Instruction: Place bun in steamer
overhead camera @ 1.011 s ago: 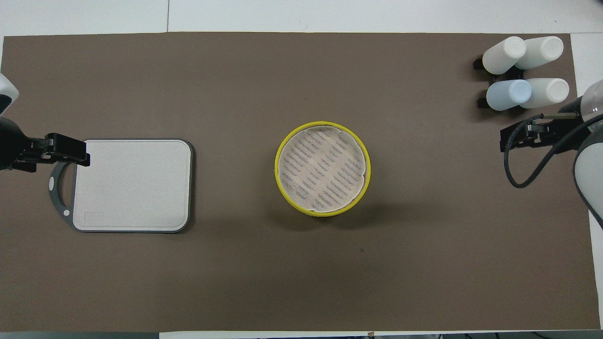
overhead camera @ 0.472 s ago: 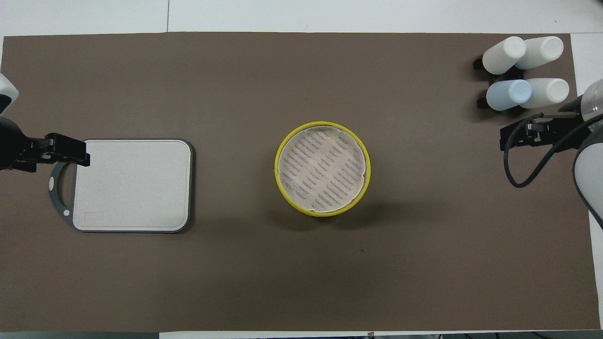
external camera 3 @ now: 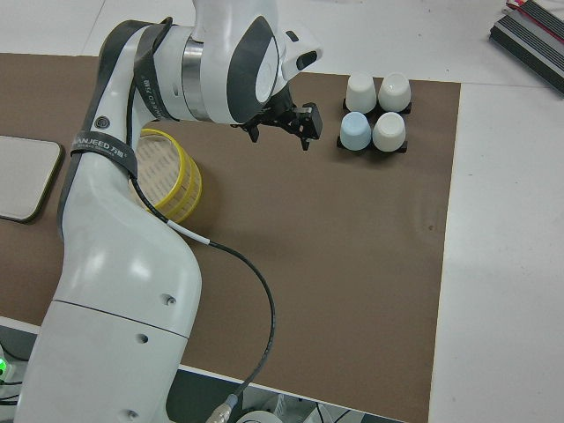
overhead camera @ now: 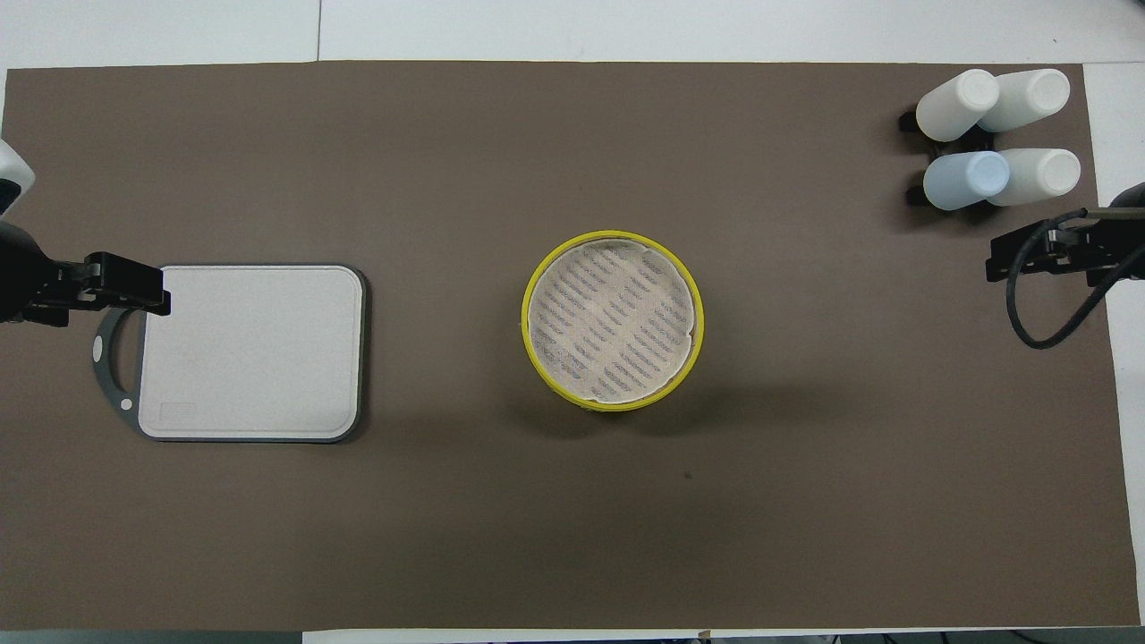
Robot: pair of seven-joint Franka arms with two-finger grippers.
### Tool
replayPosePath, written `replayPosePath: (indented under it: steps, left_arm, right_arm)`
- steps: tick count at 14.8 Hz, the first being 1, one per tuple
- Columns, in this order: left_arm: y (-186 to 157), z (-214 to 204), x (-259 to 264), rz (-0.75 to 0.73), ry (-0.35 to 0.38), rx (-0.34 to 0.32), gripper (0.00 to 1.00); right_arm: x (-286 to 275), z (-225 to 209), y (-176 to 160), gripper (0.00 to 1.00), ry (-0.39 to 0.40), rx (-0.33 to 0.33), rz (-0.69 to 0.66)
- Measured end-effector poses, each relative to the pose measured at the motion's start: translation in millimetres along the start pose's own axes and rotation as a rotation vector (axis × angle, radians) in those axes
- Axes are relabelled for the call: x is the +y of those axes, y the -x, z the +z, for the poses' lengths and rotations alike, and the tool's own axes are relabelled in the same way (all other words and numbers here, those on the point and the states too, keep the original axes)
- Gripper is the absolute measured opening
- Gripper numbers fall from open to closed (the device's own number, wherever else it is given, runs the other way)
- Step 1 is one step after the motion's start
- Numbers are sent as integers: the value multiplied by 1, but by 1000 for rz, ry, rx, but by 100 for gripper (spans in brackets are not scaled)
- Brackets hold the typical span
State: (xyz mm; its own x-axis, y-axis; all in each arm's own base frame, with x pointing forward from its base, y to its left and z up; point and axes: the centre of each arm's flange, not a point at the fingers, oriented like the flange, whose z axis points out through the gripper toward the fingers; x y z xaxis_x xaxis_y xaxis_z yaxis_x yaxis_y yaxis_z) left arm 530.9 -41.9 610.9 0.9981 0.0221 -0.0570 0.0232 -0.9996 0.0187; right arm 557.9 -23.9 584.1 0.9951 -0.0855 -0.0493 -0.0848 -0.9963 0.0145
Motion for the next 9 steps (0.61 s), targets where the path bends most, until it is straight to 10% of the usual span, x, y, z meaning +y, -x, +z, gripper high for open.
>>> replayPosePath:
  steps: [9]
  left_arm:
    - [0,0,0,0,0,1,100]
  right_arm:
    - [9,-2,1,100,-2,2,1]
